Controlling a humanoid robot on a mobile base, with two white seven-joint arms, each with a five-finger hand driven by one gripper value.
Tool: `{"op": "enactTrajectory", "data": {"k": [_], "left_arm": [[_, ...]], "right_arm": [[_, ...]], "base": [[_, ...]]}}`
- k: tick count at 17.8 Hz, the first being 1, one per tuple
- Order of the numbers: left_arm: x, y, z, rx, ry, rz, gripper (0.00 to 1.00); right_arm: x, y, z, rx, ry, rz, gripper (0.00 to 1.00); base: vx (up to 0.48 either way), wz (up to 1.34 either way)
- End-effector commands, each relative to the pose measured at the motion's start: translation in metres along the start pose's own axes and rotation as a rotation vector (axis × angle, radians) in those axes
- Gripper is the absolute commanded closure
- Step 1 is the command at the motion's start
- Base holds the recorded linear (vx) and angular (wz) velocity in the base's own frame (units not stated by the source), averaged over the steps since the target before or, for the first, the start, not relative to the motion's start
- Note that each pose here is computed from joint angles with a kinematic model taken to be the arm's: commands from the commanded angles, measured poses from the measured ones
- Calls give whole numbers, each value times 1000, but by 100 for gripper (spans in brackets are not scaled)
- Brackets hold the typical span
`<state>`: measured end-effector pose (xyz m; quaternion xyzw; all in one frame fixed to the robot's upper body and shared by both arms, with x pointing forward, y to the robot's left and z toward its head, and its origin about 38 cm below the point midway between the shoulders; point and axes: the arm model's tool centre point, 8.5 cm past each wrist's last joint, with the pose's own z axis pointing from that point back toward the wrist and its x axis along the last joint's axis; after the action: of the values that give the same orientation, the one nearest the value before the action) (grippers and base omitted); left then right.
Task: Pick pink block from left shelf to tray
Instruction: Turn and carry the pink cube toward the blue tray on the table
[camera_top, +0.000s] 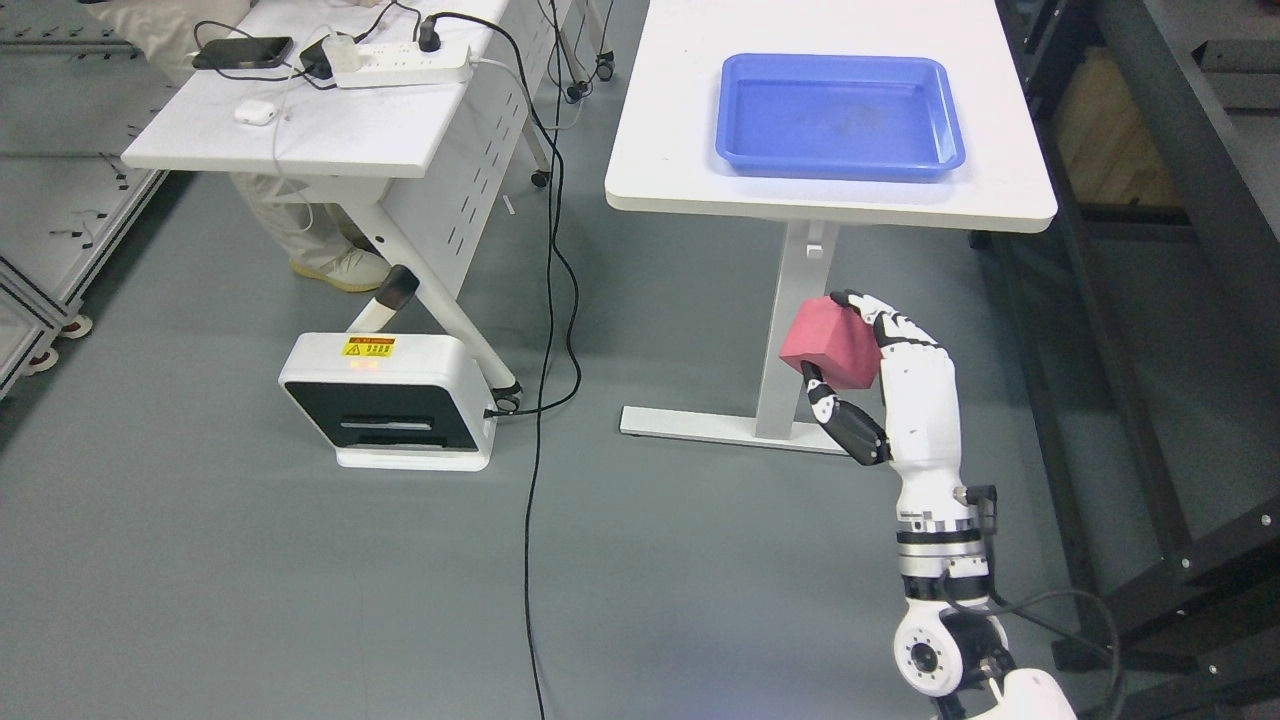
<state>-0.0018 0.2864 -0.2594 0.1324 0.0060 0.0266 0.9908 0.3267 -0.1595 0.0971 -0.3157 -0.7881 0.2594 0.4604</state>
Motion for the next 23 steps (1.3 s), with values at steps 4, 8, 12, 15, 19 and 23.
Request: {"op": "enactTrajectory", "data": {"k": [4,8,12,15,19,23], "left_arm": [[25,9,-1,14,-47,9,0],[25,9,-1,14,-47,9,0],[26,9,-1,14,-48,9,0],[26,9,-1,14,-48,9,0],[25,9,-1,14,-47,9,0],[25,9,-1,14,-47,9,0]], "right_arm": [[16,13,5,50,-59,-22,93],[18,15,5,52,-64,-25,93],[20,16,5,55,-70,-29,93],[21,17,4,58,-74,-31,93],[23,18,5,66,-78,-34,93],[24,19,4,72,-85,-29,93]], "base": [[282,-189],[269,-191],[252,-143],[228,-82],[211,-23],[216,-47]]}}
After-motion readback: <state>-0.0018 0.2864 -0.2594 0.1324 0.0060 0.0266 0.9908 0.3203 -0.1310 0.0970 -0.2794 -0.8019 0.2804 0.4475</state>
